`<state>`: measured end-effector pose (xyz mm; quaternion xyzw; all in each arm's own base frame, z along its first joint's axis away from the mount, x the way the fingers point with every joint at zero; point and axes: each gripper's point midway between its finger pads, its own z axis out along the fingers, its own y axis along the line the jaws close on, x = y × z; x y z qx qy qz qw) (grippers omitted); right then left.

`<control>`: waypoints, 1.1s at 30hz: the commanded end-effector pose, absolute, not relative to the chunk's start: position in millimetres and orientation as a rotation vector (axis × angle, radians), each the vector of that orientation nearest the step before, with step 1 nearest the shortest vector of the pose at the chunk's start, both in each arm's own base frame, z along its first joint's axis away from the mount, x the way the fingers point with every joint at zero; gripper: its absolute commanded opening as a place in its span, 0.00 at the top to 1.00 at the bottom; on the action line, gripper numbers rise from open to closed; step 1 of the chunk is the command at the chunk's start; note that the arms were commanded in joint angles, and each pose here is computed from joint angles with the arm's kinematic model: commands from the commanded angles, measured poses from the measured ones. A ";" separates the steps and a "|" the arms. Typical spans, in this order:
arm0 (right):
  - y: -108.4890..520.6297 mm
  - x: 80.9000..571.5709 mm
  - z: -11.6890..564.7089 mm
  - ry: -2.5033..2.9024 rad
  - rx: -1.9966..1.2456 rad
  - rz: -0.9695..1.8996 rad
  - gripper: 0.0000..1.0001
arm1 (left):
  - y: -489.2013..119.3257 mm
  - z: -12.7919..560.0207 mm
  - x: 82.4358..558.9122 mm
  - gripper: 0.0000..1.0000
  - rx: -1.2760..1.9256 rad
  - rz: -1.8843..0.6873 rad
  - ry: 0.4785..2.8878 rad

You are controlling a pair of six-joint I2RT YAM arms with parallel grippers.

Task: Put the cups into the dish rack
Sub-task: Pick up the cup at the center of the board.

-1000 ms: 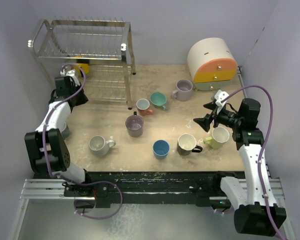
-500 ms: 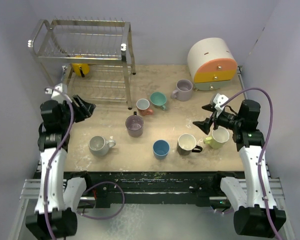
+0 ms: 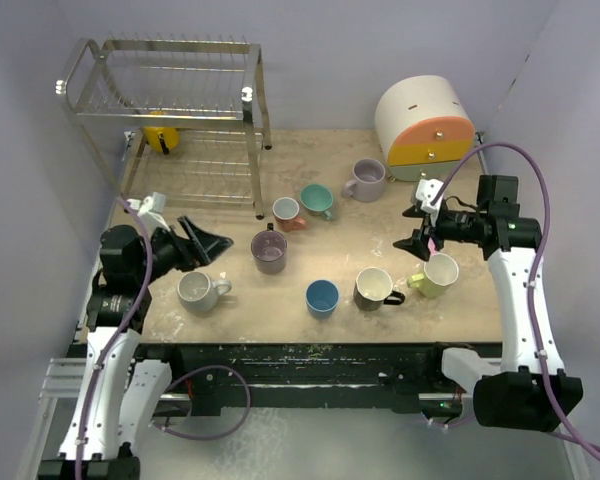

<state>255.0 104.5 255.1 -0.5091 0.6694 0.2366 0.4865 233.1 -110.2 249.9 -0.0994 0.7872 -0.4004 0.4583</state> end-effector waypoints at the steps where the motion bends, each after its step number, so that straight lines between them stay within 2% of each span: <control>1: 98.0 245.7 253.7 1.643 -1.337 0.470 0.27 | -149.6 261.8 211.9 0.18 -0.057 -1.092 1.941; 6: 92.7 246.1 232.3 1.625 -1.472 0.404 0.25 | -183.9 266.0 200.7 0.18 0.069 -1.257 1.902; 12: 81.9 249.6 192.0 1.694 -1.590 0.426 0.25 | -194.3 264.3 194.6 0.15 0.088 -1.364 1.878; 17: 90.5 254.1 192.6 1.643 -1.636 0.497 0.25 | -190.4 252.2 203.4 0.11 0.042 -1.308 1.933; 23: 113.5 257.7 184.0 1.565 -1.781 0.470 0.24 | -187.5 273.2 213.7 0.00 -0.006 -1.289 1.881; 33: 151.1 256.0 204.3 1.374 -1.895 0.471 0.23 | -176.8 268.5 207.0 0.01 -0.195 -1.334 1.803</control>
